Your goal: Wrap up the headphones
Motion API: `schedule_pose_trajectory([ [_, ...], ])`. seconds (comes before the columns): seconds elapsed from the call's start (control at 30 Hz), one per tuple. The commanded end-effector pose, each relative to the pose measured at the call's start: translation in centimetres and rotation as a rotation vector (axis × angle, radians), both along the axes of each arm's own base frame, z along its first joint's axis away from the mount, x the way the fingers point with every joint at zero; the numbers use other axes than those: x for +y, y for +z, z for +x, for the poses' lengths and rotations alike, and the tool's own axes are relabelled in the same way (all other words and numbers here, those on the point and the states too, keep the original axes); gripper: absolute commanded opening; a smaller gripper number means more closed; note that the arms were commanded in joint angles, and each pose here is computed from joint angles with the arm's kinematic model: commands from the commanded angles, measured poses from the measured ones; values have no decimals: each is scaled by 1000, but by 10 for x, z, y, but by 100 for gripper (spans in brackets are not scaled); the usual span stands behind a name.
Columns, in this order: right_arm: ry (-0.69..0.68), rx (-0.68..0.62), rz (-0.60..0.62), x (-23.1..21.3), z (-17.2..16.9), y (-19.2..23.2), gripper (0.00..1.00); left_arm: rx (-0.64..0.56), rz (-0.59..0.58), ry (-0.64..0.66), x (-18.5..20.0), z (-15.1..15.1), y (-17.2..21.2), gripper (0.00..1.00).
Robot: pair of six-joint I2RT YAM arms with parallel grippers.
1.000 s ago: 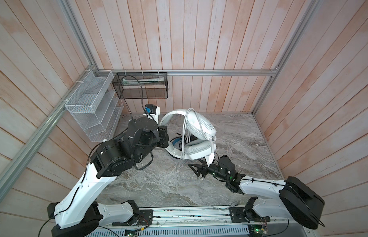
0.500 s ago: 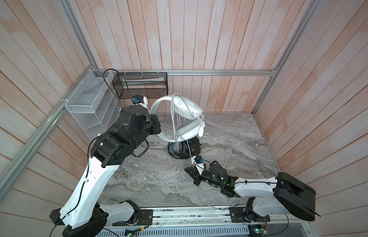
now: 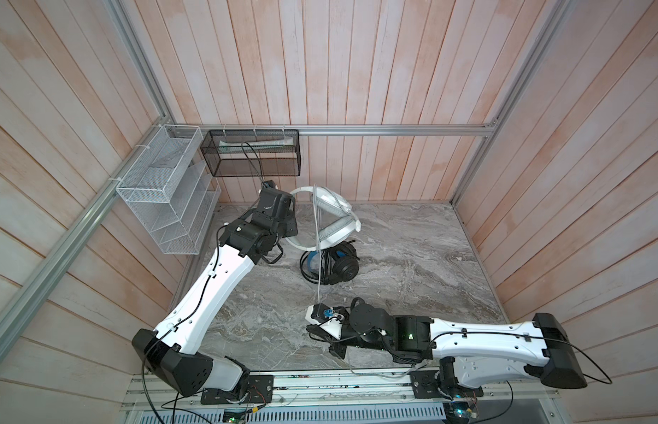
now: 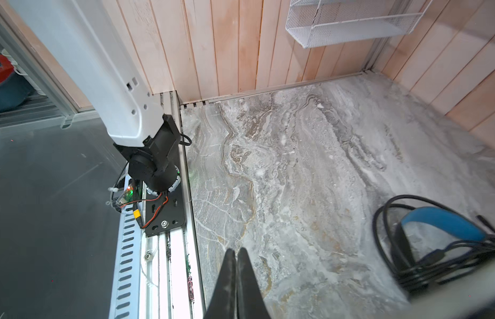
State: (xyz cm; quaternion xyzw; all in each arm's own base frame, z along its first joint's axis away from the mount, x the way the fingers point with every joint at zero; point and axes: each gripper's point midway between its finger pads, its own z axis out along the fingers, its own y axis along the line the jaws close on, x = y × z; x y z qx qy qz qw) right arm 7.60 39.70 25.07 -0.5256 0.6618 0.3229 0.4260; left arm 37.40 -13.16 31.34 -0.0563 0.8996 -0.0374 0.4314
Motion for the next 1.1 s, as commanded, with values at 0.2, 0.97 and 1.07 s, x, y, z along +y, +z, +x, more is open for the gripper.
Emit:
schedule_pose_trajectory([
  [0.2, -190, -214, -234, -81, 35, 57, 0, -92, 304, 13, 12, -24, -33, 0],
  [0.97, -245, -335, -257, -86, 63, 90, 0, -63, 480, -317, -47, -101, -91, 0],
  [1.07, -298, -370, -244, -98, 76, 96, 0, -75, 431, -369, -54, -107, -91, 0],
])
